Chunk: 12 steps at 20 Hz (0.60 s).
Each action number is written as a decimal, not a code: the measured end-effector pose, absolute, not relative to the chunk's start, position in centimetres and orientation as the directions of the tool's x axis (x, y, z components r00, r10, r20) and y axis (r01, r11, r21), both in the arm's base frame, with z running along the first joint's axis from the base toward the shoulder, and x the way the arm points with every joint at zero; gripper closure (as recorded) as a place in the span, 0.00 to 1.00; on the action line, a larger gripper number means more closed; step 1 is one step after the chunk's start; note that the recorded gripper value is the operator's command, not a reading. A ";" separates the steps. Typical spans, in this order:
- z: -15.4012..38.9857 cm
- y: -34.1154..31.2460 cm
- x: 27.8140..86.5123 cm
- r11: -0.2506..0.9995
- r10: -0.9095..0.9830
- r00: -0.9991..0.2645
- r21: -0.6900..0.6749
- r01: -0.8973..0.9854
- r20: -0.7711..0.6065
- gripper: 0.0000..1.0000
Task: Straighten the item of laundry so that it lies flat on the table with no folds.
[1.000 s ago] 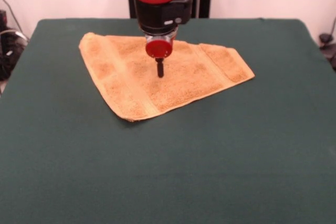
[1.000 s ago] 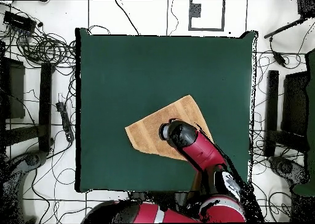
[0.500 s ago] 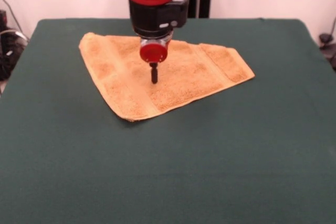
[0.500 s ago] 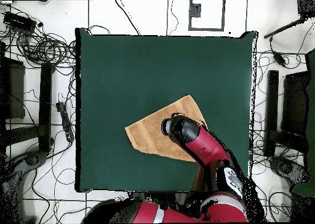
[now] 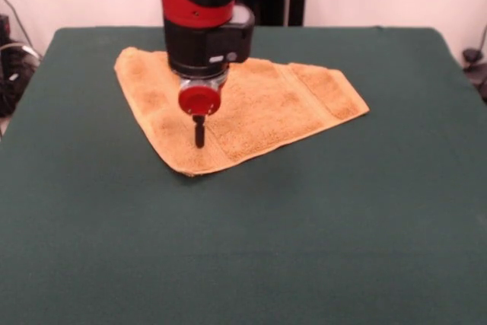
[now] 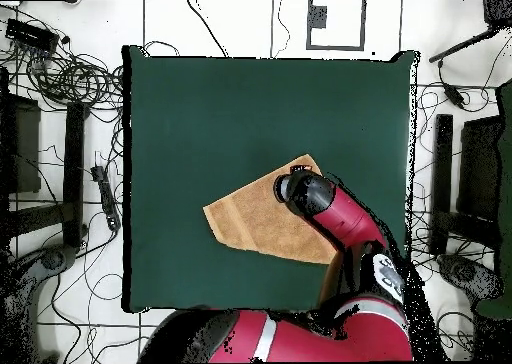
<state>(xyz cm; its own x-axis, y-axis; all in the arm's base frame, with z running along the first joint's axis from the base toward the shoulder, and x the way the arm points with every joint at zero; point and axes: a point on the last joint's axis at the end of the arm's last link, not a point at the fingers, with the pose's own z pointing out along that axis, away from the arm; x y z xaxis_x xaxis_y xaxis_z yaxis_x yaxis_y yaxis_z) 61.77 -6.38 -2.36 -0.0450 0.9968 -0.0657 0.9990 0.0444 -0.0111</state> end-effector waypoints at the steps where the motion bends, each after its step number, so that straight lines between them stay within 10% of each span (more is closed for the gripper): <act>1: -2.4 -6.8 62.1 0.042 0.997 -0.042 -0.005 0.999 -0.068 0.00; 12: -3.8 -9.6 63.5 0.014 0.997 -0.013 0.013 1.000 -0.075 0.00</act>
